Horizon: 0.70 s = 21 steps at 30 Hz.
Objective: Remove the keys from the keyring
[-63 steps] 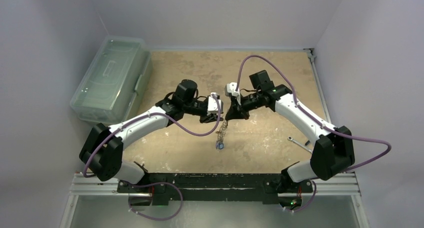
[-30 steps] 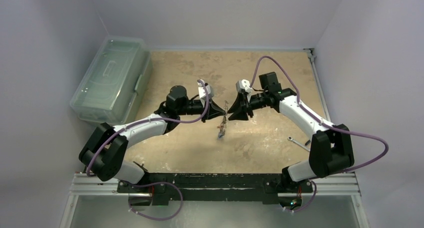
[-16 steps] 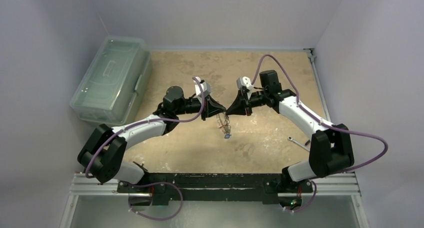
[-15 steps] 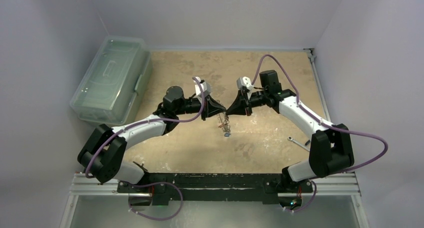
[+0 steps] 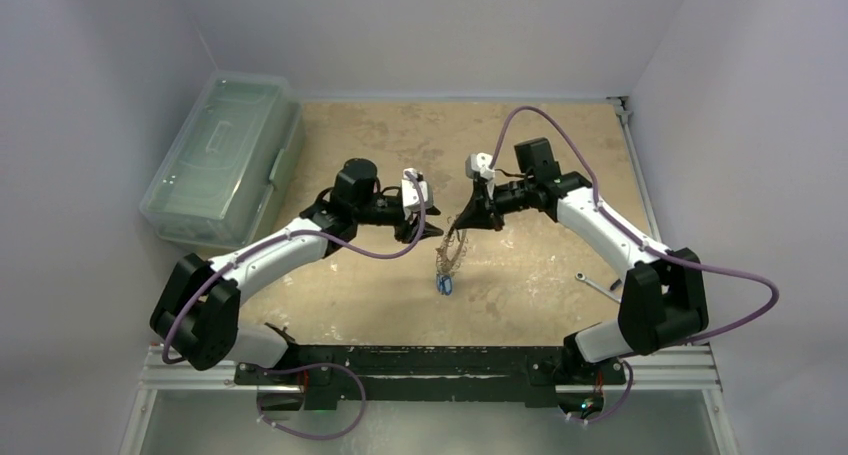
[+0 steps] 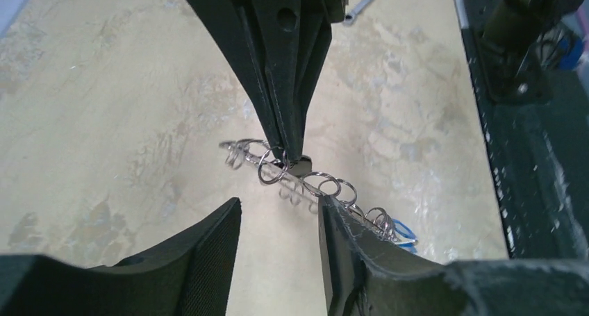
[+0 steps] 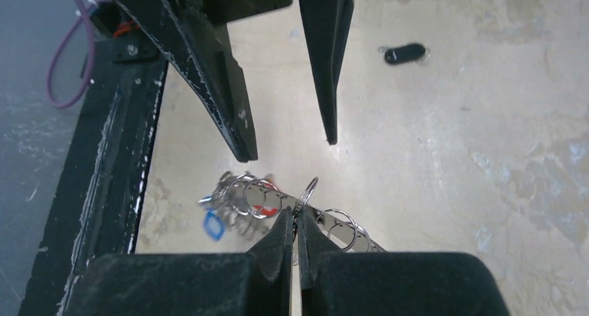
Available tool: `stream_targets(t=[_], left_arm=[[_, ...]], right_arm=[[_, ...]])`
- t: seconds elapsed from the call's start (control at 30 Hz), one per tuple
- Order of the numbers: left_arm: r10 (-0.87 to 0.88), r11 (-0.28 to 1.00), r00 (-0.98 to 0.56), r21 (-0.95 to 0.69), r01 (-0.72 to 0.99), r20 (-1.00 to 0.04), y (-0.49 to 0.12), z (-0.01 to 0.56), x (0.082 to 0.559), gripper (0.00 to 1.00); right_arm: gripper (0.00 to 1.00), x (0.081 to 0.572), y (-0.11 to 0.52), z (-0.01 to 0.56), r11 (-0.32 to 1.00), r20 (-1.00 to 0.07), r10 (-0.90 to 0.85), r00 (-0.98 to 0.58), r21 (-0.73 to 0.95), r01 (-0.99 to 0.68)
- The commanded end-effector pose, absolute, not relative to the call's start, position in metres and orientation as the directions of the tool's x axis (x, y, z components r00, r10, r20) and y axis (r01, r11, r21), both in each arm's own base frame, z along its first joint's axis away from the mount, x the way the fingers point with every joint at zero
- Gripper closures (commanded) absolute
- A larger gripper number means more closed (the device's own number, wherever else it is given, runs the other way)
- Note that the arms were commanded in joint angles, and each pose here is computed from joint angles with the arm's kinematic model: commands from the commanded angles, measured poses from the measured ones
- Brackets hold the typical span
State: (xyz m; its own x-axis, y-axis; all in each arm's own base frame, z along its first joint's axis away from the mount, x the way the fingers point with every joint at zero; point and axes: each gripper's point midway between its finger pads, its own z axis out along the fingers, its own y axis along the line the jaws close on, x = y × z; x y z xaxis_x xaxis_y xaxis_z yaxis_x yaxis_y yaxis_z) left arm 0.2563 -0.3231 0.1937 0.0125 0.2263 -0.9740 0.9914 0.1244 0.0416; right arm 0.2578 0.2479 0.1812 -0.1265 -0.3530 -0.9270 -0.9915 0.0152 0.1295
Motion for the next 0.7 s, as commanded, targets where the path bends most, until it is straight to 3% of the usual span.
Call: stream_targets(t=[0.0, 0.13, 0.23, 0.3, 0.67], left_arm=[[0.354, 0.005, 0.198, 0.213, 0.977, -0.914, -0.31, 0.185, 0.253, 0.54], [0.365, -0.062, 0.281, 0.278, 0.959, -0.888, -0.312, 0.183, 0.255, 0.53], [0.342, -0.169, 0.386, 0.348, 0.922, -0.857, -0.314, 0.18, 0.249, 0.66], [0.338, -0.223, 0.427, 0.37, 0.902, -0.839, -0.317, 0.176, 0.244, 0.69], [0.354, -0.32, 0.519, 0.42, 0.849, -0.779, -0.345, 0.17, 0.238, 0.67]], right_arm=[[1.0, 0.259, 0.253, 0.175, 0.047, -0.886, -0.452, -0.101, 0.089, -0.995], [1.0, 0.251, 0.258, 0.161, 0.032, -0.854, -0.511, -0.096, 0.093, -0.995], [1.0, 0.25, 0.26, 0.161, 0.028, -0.849, -0.52, -0.097, 0.096, -0.995], [1.0, 0.249, 0.261, 0.162, 0.024, -0.848, -0.52, -0.103, 0.106, -0.994], [1.0, 0.243, 0.268, 0.166, -0.004, -0.839, -0.537, -0.09, 0.11, -0.994]])
